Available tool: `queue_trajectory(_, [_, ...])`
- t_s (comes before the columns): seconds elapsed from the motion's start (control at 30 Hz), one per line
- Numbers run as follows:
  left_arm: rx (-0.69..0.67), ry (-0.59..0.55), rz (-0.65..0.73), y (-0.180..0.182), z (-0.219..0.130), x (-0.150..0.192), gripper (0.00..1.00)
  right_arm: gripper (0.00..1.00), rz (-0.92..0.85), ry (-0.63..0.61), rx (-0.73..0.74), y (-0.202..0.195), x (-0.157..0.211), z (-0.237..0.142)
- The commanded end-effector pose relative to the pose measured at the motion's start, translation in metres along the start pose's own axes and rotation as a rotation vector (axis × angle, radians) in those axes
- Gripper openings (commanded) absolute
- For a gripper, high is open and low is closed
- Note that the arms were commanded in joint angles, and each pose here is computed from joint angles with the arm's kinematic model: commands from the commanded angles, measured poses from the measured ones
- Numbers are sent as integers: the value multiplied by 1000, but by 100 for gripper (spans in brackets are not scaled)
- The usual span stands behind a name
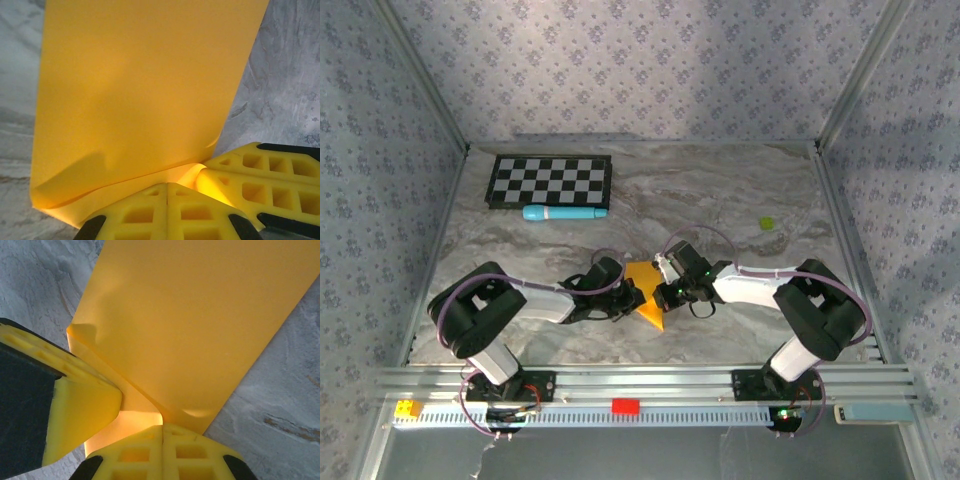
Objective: Fold a paper plane with a square sheet of paper (pick it up from the middle)
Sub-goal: Third fold the triangle at the center of the table.
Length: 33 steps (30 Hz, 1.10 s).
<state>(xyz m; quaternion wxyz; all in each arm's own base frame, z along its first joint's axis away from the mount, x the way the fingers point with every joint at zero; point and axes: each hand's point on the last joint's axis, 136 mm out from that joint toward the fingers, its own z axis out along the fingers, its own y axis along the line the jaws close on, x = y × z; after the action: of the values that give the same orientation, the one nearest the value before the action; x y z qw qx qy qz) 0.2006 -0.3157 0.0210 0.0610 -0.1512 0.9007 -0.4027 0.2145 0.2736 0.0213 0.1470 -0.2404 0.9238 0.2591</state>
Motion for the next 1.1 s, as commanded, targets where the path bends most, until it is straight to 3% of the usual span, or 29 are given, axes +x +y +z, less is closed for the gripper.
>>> queue_trajectory(0.0, [-65,-4,-17,18,0,3,0,0,18,35,29,-6,7,5])
queue_trajectory(0.2, [-88,0,-19,24,2,3,0,4,15,21,11,0,1,-1])
queue_trajectory(0.53, [-98,2,-13,25,5,4,0,35,73,-67,-36,16,-22,-48])
queue_trajectory(0.73, [-94,2,-11,23,5,3,0,24,78,20,-304,66,-4,-51])
queue_trajectory(0.83, [-93,2,-9,23,6,3,0,13,63,70,-292,73,11,-40])
queue_trajectory(1.07, [-91,6,-7,22,6,4,0,7,88,128,-244,68,24,-20])
